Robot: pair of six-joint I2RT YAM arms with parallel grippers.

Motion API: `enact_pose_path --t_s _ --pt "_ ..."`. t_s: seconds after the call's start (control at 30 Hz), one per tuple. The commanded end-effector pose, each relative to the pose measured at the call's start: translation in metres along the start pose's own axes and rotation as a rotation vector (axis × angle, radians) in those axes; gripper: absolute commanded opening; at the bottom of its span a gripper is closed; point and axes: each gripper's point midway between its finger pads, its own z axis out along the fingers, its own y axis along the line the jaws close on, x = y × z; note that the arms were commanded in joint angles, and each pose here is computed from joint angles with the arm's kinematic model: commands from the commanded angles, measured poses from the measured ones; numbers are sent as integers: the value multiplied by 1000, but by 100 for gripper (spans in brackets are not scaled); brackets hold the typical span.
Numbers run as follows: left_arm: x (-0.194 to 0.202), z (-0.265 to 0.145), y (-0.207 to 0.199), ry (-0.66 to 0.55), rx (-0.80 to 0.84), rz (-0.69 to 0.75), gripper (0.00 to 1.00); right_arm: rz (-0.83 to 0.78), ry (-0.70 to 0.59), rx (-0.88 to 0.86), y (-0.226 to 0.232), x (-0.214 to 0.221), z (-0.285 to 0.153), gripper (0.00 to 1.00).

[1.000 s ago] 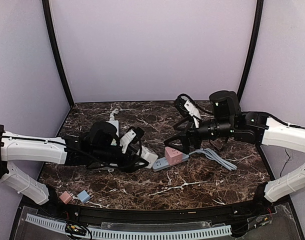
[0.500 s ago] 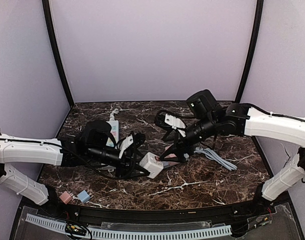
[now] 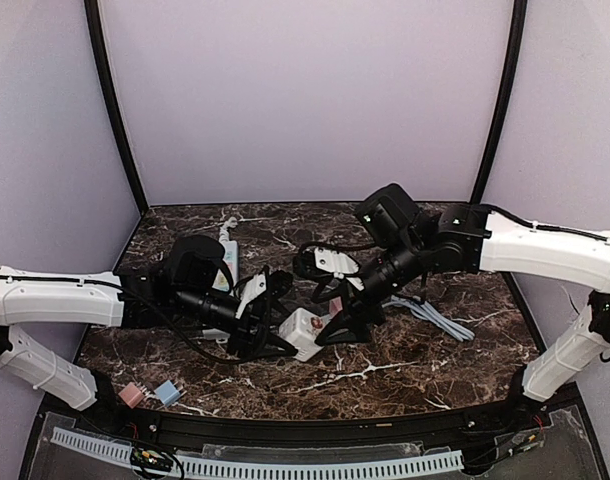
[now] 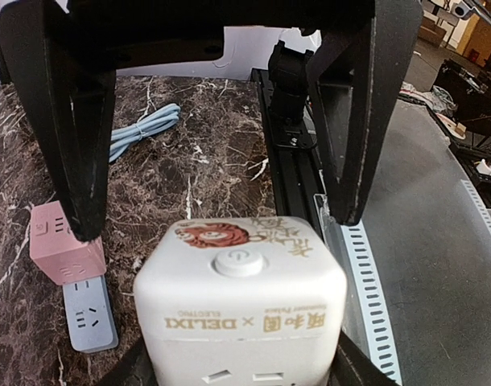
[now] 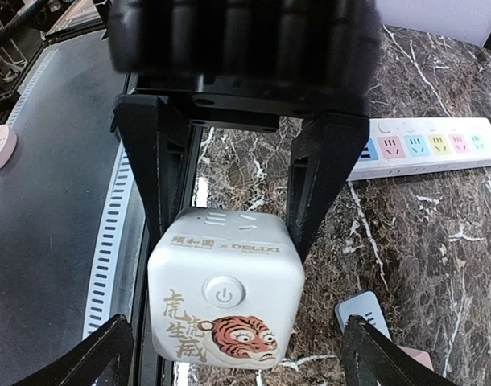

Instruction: Insert the plug

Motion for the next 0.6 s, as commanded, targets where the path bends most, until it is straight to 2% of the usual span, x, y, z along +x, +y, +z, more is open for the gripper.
enact_pose_path --t_s 0.0,0.37,0.5,0.57 --pt "-15 -3 -6 -29 30 52 1 -14 4 -3 7 -5 -3 89" --pt "-19 -2 -9 -43 48 58 1 -21 5 3 13 -13 5 90" --pt "-22 -2 -11 -53 63 57 1 -17 20 16 11 -12 10 93" --pt "-22 -1 -11 -54 67 57 1 -9 30 23 9 -10 13 99"
